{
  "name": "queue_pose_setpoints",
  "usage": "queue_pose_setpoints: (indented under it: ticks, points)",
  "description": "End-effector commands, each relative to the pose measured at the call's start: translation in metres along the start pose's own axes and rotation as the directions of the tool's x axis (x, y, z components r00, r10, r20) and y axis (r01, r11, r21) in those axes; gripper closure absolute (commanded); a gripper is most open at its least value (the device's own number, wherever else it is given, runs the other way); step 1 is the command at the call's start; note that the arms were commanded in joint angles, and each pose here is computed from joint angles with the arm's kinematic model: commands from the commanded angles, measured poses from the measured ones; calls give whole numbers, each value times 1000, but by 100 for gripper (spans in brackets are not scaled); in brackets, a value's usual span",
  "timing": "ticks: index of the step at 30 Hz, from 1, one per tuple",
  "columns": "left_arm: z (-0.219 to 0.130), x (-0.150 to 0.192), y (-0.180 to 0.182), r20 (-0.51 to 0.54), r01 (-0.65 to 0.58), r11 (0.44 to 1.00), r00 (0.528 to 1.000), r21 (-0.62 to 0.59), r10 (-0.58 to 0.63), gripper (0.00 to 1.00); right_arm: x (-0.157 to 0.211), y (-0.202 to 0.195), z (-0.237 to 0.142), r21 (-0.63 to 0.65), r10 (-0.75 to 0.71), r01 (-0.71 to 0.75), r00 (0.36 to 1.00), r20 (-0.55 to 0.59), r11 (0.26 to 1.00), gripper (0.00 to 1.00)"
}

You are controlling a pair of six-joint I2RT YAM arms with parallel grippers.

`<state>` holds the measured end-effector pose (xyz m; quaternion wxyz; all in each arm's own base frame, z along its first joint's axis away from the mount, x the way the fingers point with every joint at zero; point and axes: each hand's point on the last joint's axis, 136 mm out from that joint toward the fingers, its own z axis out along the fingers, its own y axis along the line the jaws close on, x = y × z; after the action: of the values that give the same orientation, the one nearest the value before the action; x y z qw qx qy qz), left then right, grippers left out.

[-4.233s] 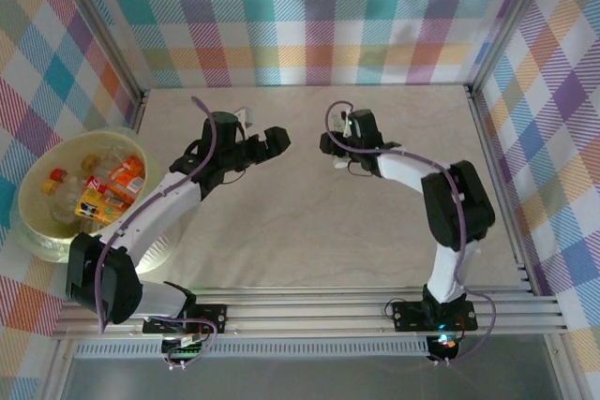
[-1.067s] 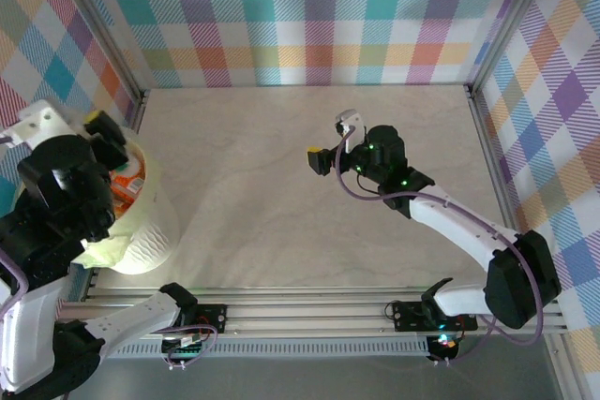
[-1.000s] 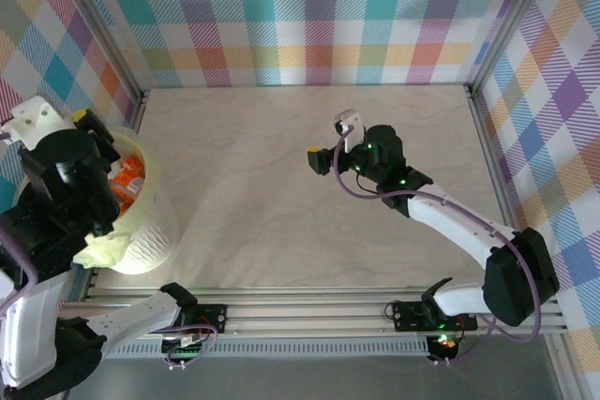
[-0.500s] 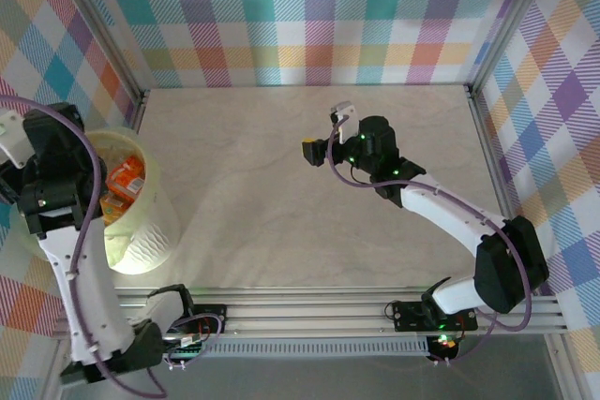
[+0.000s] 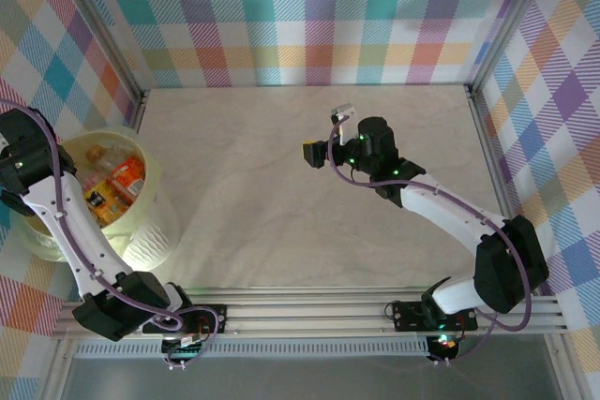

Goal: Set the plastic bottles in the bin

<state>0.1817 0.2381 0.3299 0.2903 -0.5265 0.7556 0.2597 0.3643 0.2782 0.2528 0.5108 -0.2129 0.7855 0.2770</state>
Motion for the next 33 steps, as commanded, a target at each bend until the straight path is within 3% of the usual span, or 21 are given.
queue_pose_setpoints:
  ticks: [1, 6, 11, 15, 18, 21, 24, 29, 31, 33]
  points:
    - [-8, 8, 1, -34, 58, 998, 998, 30, -57, 30, -8, 1, 3, 4, 23, -23, 1000, 13, 1000, 0]
    - [-22, 2, 6, -22, 42, 999, 999, 34, -41, 9, -7, -1, 6, 11, 32, -32, 999, 6, 999, 0]
    - [-44, -8, 14, 22, 38, 998, 999, 56, -39, 3, -6, -2, 10, 15, 50, -50, 999, 0, 999, 0]
    - [-65, -8, 4, 36, 41, 983, 998, 177, -48, 1, -8, -3, 13, 19, 72, -72, 997, 10, 997, 0]
    - [-87, -5, -19, 36, 37, 931, 998, 362, -54, 0, -11, -10, 11, 53, 89, -90, 995, 34, 994, 0]
    - [-117, 2, -44, 37, 21, 825, 998, 564, -51, 0, -15, -23, 7, 128, 99, -108, 992, 78, 986, 0]
    - [-154, 6, -64, 55, 7, 679, 996, 734, -70, 0, -19, -42, -2, 210, 119, -145, 984, 134, 967, 0]
    - [-219, 16, -95, 15, 29, 307, 990, 951, -140, 0, -17, -78, -24, 335, 166, -227, 965, 203, 914, 0]
    - [-232, 18, -100, 7, 32, 220, 985, 975, -174, 0, -13, -92, -33, 375, 183, -249, 962, 202, 893, 0]
    - [-239, 21, -102, 9, 27, 181, 981, 983, -194, 0, -8, -111, -45, 442, 192, -263, 961, 200, 858, 0]
